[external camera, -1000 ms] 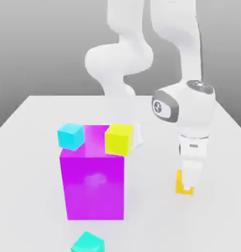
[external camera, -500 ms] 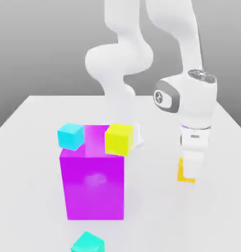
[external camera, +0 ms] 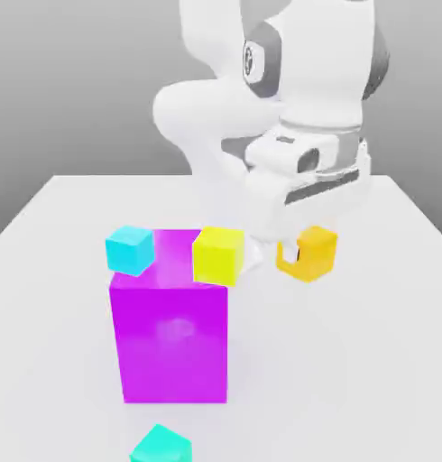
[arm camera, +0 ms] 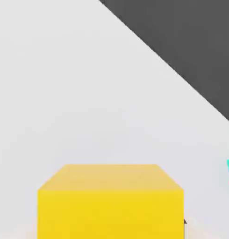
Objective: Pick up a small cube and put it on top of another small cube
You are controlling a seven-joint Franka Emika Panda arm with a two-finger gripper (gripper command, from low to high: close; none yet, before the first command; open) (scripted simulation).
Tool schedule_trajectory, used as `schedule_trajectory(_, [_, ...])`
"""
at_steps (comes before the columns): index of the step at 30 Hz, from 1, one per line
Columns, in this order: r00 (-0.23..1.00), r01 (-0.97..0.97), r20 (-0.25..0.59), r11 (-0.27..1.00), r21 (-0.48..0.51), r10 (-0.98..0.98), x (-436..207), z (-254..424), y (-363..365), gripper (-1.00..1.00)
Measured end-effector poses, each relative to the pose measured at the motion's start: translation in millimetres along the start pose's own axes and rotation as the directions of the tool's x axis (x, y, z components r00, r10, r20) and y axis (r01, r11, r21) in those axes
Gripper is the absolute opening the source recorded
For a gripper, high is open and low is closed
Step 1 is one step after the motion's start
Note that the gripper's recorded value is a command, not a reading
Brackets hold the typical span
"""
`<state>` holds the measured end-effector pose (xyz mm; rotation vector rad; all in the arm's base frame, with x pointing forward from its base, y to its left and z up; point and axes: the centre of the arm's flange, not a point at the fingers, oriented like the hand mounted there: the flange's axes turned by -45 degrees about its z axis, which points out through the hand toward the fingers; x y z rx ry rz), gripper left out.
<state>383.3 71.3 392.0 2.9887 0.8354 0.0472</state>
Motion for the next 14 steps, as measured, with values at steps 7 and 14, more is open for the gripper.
schedule_trajectory(7, [0.927, -0.375, 0.03, 0.926, 0.031, 0.374, -48.0, -54.6, 54.8, -1.0])
schedule_trajectory(14, [0.919, -0.393, 0.035, 0.919, 0.039, 0.392, -51.6, -5.5, 54.1, 1.0])
